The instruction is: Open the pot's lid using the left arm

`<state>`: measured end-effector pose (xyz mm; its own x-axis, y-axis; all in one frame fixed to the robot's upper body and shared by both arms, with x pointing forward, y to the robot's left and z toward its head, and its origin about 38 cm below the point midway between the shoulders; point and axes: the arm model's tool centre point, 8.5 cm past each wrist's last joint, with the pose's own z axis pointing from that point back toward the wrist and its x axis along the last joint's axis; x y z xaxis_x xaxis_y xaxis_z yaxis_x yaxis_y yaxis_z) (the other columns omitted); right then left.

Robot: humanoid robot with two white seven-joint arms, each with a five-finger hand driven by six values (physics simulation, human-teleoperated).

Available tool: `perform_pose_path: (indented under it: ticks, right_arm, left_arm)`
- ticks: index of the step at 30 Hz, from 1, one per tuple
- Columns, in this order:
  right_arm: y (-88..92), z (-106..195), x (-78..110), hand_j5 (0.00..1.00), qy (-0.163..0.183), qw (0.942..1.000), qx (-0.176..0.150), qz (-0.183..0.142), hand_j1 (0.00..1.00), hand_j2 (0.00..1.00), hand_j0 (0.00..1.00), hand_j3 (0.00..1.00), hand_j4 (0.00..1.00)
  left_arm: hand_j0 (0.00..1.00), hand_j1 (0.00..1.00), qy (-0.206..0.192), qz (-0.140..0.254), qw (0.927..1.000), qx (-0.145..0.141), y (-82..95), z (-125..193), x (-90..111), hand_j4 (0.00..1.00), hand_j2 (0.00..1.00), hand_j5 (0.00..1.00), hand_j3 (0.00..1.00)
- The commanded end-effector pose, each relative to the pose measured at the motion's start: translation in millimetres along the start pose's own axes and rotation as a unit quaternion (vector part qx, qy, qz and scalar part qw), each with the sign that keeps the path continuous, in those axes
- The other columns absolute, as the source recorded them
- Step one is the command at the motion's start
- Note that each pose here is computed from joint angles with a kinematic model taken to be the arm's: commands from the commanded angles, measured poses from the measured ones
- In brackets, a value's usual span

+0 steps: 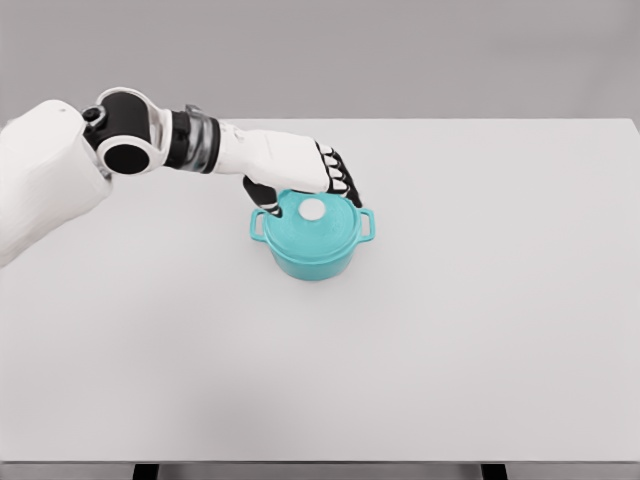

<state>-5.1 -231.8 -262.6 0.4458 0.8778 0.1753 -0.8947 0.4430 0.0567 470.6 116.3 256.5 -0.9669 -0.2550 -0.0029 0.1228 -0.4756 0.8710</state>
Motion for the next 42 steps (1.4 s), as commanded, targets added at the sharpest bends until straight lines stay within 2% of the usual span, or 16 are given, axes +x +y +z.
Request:
perform_pose_path:
  ticks: [1,3,12,22,36,42]
  right_arm:
    - [-0.1,0.0,-0.1,1.00,0.000,1.0000,0.000,0.000,1.00,1.00,1.00,1.00,1.00]
    - [-0.1,0.0,-0.1,1.00,0.000,1.0000,0.000,0.000,1.00,1.00,1.00,1.00,1.00]
    - [-0.1,0.0,-0.1,1.00,0.000,1.0000,0.000,0.000,1.00,1.00,1.00,1.00,1.00]
    - [-0.1,0.0,-0.1,1.00,0.000,1.0000,0.000,0.000,1.00,1.00,1.00,1.00,1.00]
    - [-0.1,0.0,-0.1,1.00,0.000,1.0000,0.000,0.000,1.00,1.00,1.00,1.00,1.00]
    - [-0.1,0.0,-0.1,1.00,0.000,1.0000,0.000,0.000,1.00,1.00,1.00,1.00,1.00]
  left_arm:
    - [0.84,0.84,0.001,-0.002,1.0000,-0.004,-1.6,-1.3,0.3,0.84,0.84,0.84,0.84]
    - [0.84,0.84,-0.003,-0.002,0.9999,-0.012,-6.4,-5.2,2.6,0.84,0.84,0.84,0.84]
    - [0.83,0.83,-0.007,-0.003,0.9998,-0.016,-7.6,-10.2,5.1,0.83,0.83,0.83,0.83]
    - [0.73,0.73,-0.002,-0.010,0.9997,-0.022,-9.1,-10.3,3.9,0.73,0.73,0.73,0.73]
    - [0.73,0.73,0.004,-0.018,0.9993,-0.032,-13.2,-11.4,3.5,0.73,0.73,0.73,0.73]
    - [0.63,0.63,0.008,-0.024,0.9990,-0.037,-15.0,-11.7,2.8,0.63,0.63,0.63,0.63]
